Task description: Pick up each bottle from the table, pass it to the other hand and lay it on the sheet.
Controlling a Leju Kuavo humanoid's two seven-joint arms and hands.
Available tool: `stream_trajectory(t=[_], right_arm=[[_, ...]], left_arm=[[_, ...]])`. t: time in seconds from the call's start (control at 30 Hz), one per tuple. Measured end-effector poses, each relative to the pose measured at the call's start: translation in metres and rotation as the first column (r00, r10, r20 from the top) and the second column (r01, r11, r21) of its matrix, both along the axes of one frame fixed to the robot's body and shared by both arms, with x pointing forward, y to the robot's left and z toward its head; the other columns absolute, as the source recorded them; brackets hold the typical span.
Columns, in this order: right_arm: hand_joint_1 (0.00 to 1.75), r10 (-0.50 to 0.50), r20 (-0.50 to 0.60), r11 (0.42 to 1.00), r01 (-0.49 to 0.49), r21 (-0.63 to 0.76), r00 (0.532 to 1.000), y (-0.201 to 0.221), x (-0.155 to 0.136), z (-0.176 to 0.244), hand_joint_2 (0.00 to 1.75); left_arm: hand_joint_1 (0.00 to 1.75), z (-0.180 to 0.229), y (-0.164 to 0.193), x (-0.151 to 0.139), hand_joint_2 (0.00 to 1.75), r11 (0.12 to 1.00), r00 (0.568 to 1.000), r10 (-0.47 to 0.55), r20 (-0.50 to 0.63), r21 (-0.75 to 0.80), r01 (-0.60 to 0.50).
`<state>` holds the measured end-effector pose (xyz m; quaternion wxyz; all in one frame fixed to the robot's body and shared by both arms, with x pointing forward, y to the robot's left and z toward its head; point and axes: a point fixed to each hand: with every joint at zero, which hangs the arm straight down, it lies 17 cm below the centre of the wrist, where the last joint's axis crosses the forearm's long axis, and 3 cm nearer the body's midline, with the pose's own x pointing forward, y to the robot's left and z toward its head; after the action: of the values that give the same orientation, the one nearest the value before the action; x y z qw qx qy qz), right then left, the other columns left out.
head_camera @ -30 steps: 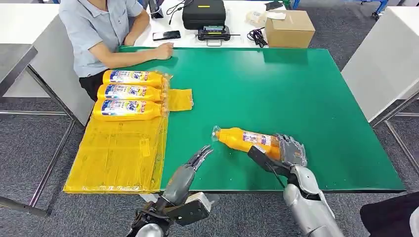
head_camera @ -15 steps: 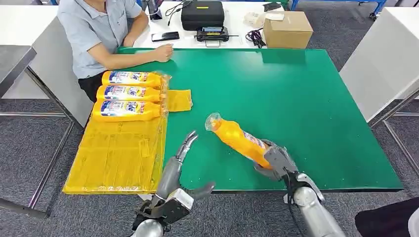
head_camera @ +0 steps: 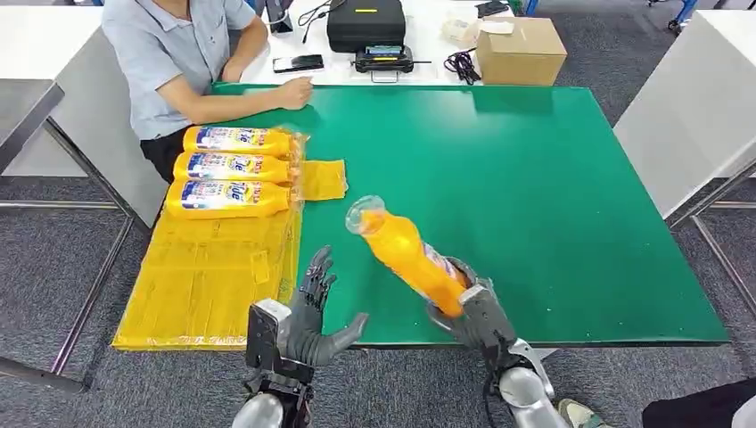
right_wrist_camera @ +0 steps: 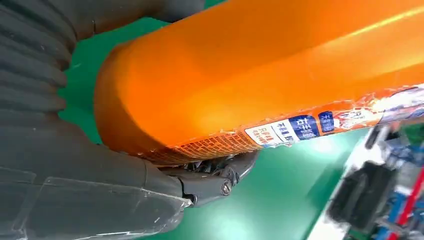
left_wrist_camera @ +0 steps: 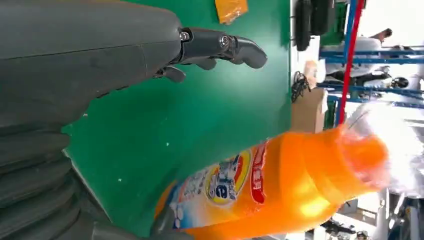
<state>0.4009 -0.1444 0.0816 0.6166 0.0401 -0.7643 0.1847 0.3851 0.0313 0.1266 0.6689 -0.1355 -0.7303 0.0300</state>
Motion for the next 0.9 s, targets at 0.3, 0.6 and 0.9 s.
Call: stream_trajectory(t=[0.3,0.6,0.9], right_arm=[[1.75,0.103,0.054,0.994,-0.101,-0.042,0.993,0.039,0.004,0.018,1.75],[1.75,0.22,0.028,0.972,-0.217,-0.093,0.975,0.079,0.0,0.009,1.75],[1.75,0.284,0.0,0.954,-0.283,-0.102,0.959,0.11,-0.002,0.003,1.75]], left_arm=[[0.0,0.005,-0.009,0.008,1.75,1.0,1.0,-0.014,0.0,-0.02,0.014],[0.0,0.031,-0.008,0.017,1.75,0.999,0.993,0.039,0.11,0.01,-0.04],[0.0,0.042,-0.007,0.027,1.75,0.997,0.988,0.074,0.134,-0.019,-0.072]])
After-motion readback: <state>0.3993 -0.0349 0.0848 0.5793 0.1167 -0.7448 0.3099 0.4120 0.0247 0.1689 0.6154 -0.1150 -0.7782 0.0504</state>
